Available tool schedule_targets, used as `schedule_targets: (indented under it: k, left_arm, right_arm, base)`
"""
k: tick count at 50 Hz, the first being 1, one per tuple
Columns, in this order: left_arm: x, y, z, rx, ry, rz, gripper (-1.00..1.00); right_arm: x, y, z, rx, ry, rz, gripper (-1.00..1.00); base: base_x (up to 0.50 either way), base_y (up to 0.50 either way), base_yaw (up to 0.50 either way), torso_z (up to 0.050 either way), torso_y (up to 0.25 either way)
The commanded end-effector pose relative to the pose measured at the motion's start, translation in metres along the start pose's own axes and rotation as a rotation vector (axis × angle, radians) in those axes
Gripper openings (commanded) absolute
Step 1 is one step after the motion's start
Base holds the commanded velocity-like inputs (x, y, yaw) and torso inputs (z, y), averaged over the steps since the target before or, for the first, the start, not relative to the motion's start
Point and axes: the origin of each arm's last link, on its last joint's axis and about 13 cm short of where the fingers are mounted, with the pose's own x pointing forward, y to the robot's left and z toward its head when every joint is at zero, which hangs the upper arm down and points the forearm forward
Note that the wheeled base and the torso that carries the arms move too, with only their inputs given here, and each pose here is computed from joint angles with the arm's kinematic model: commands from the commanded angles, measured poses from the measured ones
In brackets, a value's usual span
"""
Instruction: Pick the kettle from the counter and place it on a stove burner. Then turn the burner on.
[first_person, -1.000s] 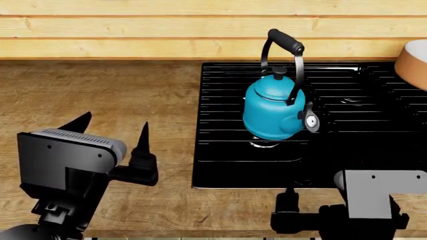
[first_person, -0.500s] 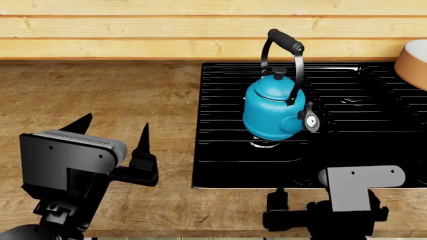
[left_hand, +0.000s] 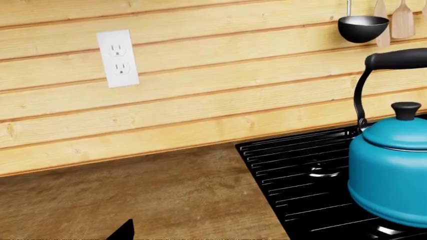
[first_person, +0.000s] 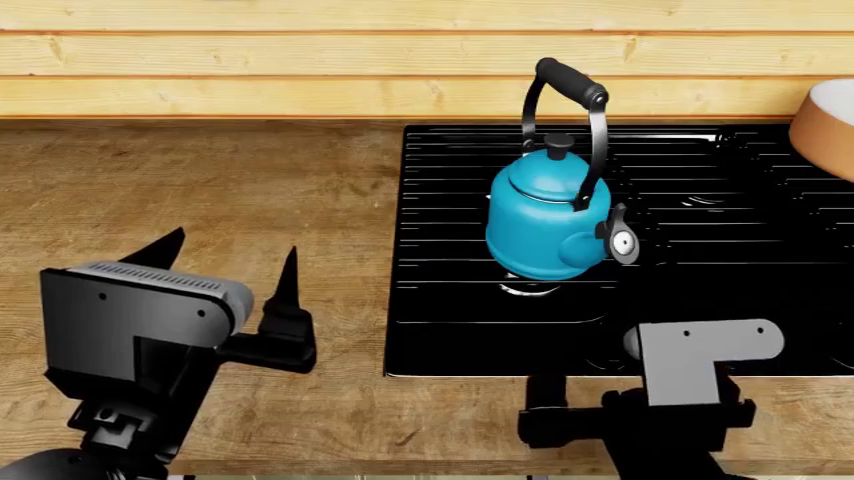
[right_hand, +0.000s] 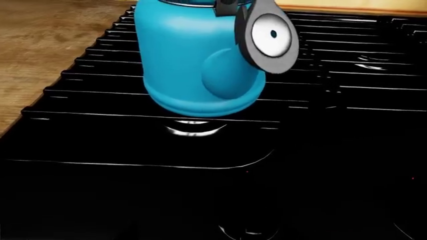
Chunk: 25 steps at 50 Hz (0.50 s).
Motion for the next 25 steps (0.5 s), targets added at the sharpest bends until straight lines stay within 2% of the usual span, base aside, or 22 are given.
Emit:
schedule_targets:
  k: [1, 25]
  left_arm:
    - [0.000, 0.000, -0.002, -0.003, 0.003, 0.002, 1.00]
    - [0.000, -0.001, -0.004, -0.012, 0.005, 0.002, 1.00]
  right_arm:
    - [0.009, -0.002, 0.000, 0.014, -0.003, -0.016, 1.00]
    - [0.022, -0.010, 0.003, 0.066, 0.012, -0.024, 1.00]
  base:
    - [0.00, 0.00, 0.00, 0.000, 0.000]
    - [0.00, 0.00, 0.00, 0.000, 0.000]
